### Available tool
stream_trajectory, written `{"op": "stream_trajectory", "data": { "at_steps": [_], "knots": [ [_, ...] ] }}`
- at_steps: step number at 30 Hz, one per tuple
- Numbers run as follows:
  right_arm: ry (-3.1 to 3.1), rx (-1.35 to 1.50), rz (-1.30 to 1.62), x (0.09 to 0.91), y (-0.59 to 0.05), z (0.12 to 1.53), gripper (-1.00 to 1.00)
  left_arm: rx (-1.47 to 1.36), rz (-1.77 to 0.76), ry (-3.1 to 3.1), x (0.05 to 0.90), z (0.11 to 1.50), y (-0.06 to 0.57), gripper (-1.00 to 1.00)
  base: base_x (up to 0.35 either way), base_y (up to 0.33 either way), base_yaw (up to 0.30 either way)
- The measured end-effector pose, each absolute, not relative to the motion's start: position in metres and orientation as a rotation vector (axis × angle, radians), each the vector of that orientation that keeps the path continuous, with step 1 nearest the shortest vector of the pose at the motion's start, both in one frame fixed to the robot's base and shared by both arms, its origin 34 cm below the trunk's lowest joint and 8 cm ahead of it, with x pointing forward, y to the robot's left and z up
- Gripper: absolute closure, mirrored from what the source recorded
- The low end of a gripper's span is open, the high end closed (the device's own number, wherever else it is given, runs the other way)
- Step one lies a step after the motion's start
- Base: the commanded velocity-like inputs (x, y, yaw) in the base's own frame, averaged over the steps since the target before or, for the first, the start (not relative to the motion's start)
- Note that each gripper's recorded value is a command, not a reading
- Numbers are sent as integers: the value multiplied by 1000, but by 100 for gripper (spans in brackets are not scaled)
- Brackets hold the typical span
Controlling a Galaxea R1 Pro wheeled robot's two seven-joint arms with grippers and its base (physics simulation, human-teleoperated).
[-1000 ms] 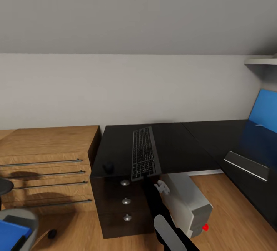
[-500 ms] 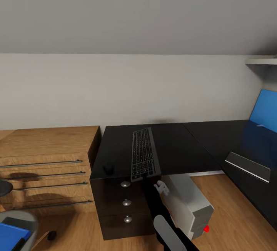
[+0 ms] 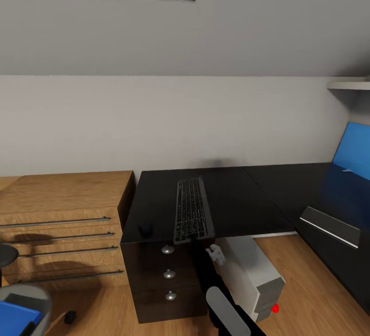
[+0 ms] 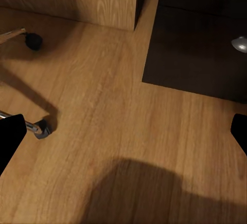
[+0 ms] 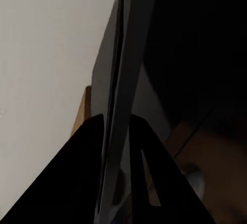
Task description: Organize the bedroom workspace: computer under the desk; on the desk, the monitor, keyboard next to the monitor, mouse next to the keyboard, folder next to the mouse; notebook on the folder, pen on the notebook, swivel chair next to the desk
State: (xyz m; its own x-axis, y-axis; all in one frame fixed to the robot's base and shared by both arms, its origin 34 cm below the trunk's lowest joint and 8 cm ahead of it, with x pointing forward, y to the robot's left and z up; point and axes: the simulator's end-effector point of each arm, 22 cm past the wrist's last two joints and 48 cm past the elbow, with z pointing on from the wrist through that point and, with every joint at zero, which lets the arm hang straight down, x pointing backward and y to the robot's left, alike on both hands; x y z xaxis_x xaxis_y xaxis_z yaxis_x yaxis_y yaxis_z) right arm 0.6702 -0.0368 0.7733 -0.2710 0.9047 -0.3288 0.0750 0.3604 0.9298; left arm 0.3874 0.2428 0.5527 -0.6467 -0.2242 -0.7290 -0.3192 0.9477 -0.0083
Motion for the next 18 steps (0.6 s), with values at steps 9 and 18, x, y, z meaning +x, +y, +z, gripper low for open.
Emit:
{"op": "stream_trajectory", "data": {
  "at_steps": [9, 18],
  "knots": [
    [1693, 911, 1209, 664, -9, 781, 100, -380, 154, 2298, 387, 553, 243, -100, 0, 0, 0],
    [1747, 895, 1310, 656, 11, 785, 100, -383, 151, 2297, 388, 553, 241, -100, 0, 0, 0]
  ]
}}
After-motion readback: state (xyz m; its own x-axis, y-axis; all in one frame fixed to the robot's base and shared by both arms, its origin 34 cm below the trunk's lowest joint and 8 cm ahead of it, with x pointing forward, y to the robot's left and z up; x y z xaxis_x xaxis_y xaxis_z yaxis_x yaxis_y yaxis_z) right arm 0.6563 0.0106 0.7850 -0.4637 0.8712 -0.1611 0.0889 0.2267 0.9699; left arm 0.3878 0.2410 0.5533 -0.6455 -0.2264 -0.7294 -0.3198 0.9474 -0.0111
